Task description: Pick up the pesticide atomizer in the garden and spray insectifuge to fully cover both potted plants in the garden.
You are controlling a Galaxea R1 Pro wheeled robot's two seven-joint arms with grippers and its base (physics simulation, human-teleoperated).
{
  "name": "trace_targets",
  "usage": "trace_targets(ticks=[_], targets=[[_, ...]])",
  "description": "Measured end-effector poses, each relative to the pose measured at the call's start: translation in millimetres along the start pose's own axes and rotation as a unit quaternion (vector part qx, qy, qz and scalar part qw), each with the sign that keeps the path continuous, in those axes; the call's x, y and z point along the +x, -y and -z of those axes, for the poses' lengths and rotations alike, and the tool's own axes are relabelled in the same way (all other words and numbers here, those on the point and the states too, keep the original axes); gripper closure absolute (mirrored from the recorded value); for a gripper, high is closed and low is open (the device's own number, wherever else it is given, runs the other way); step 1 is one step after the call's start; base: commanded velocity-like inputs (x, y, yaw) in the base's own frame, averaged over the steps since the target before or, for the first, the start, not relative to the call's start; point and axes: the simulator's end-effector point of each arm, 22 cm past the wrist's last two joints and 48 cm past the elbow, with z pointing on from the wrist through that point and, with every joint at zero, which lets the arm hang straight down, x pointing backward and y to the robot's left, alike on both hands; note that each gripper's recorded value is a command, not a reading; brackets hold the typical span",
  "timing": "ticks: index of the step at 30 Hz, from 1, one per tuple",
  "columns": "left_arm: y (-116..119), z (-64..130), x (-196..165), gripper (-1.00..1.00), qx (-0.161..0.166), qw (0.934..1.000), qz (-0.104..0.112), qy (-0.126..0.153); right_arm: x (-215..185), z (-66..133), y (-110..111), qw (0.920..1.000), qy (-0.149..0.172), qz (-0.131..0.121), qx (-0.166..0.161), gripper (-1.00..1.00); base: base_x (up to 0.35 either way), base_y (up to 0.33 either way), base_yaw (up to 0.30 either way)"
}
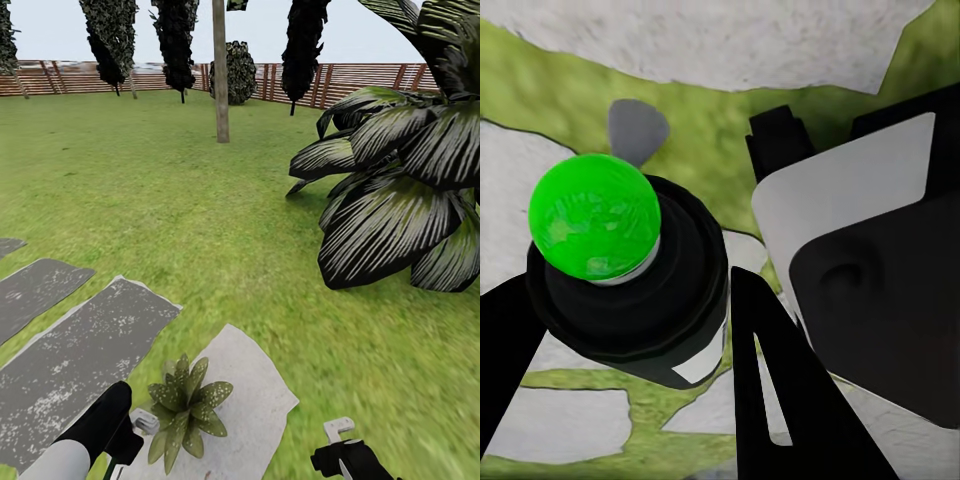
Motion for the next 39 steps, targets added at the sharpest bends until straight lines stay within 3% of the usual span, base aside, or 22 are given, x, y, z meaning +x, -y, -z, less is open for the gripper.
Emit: trace_targets(ticks=[15, 16, 21, 29, 39], targets=[[1.7, -1.6, 2.1, 1.0, 0.004, 1.0, 0.001, -0.003, 0.7, 0.0, 0.0, 1.0, -0.002, 0.0, 0.0, -1.0, 0.09, -0.08, -0.077], [2.2, -3.5, 4.8, 1.0, 0.005, 1.0, 0.0, -0.007, 0.7, 0.0, 0.0, 1.0, -0.002, 0.0, 0.0, -1.0, 0.0, 0.0, -0.014], [20.1, -37.1, 57.7, 1.0, 0.035, 0.9959, 0.007, -0.083, 0.8, 0.0, 0.0, 1.0, -0.002, 0.0, 0.0, -1.0, 0.0, 0.0, -0.003], [20.9, -39.3, 62.2, 1.0, 0.037, 0.9952, 0.007, -0.09, 0.4, 0.1, 0.0, 1.0, -0.001, 0.0, 0.0, -1.0, 0.0, 0.0, 0.0], [-19.6, 37.7, -40.9, 1.0, 0.007, 0.9999, 0.012, 0.001, 0.1, 0.2, 0.0, 1.0, -0.001, 0.001, 0.0, -1.0, 0.0, 0.0, 0.0]])
